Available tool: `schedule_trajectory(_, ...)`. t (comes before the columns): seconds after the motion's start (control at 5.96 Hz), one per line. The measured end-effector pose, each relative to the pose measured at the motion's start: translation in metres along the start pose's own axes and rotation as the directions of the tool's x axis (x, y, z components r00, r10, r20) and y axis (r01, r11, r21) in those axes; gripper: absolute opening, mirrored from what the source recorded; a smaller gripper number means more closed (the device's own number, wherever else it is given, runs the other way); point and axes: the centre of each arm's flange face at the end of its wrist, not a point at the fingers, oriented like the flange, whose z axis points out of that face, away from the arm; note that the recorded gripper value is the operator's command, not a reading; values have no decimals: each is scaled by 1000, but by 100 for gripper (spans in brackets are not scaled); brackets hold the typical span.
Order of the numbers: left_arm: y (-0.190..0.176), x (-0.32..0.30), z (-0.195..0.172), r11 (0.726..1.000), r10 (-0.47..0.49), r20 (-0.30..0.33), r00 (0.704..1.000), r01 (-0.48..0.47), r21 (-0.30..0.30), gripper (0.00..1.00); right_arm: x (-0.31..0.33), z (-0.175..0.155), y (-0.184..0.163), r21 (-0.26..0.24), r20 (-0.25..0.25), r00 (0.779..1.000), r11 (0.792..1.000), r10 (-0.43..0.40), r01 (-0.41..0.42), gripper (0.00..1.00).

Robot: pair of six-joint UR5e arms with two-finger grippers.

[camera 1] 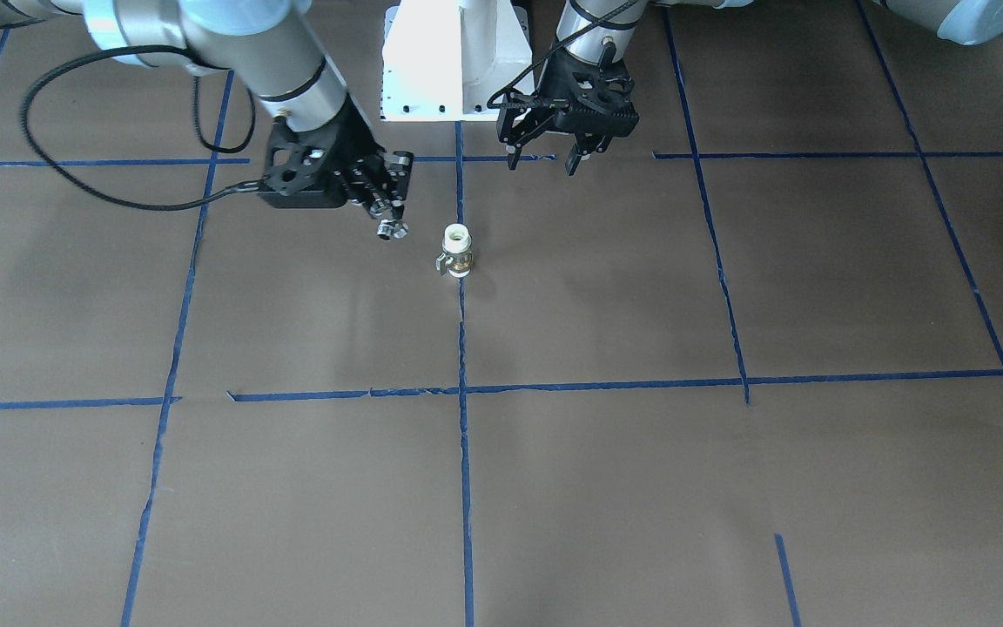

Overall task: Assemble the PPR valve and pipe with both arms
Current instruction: 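Carry the chrome valve with the right gripper toward the white fitting, then press the chrome valve onto the white fitting held by the left gripper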

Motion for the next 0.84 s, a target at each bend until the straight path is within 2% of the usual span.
schedule_trajectory(0.17,0,-1,1,1000,-1,1,1000,1,0,85,-17,10,12,29,-5,1000,1000,7,-7,0)
schedule_trajectory(0.84,1,-4,3,1000,-3,8,1000,3,-2,86,-24,39,32,11,-44,999,1000,12,-11,0)
